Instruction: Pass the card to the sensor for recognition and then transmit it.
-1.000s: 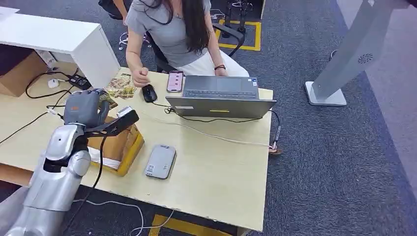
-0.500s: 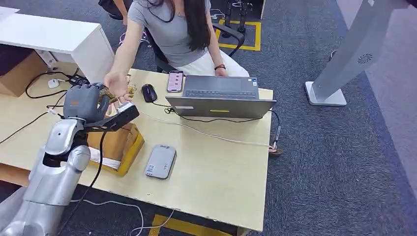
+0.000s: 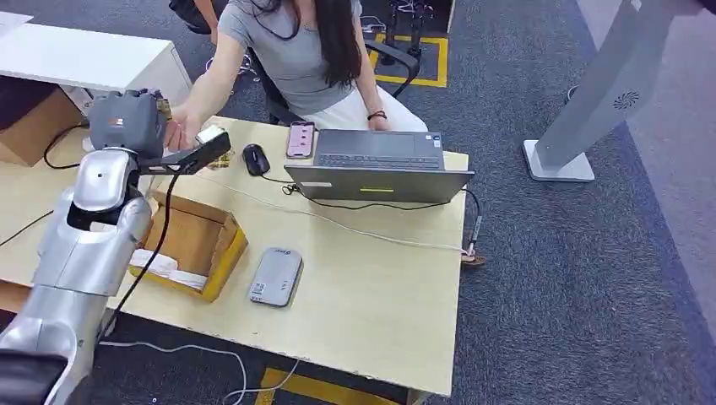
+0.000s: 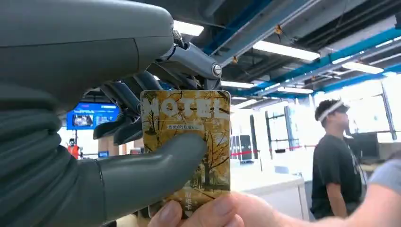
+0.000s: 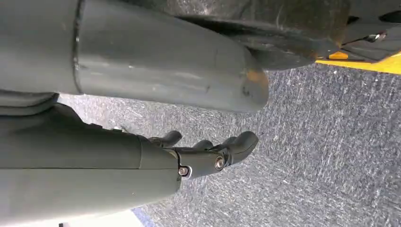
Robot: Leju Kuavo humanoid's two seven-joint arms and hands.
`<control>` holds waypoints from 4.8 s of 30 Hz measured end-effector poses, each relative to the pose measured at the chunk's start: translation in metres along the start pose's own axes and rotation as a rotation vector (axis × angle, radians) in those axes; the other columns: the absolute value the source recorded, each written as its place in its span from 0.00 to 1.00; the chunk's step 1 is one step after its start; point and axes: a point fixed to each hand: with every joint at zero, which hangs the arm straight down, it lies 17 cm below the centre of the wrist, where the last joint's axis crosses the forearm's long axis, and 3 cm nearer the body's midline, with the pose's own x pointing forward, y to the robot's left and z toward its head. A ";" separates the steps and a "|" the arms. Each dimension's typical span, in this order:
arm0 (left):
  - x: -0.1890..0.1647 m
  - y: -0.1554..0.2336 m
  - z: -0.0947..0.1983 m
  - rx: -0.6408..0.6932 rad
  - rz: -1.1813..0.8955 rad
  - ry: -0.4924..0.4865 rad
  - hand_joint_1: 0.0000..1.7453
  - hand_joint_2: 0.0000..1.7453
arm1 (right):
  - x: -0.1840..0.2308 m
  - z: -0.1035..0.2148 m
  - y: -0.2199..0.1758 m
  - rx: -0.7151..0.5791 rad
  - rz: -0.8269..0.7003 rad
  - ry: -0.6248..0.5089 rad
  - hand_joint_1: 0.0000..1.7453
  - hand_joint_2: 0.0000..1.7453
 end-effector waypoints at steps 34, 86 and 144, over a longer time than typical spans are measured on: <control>-0.002 -0.014 -0.007 0.002 -0.036 0.002 1.00 1.00 | -0.003 -0.001 -0.002 0.009 0.033 0.012 0.00 0.00; -0.056 0.035 0.217 0.304 0.656 -0.115 0.00 1.00 | -0.012 -0.001 -0.009 -0.047 0.011 0.036 0.00 0.00; -0.274 -0.129 0.548 0.802 1.797 1.336 0.00 1.00 | -0.011 -0.001 -0.006 -0.043 -0.011 0.034 0.00 0.00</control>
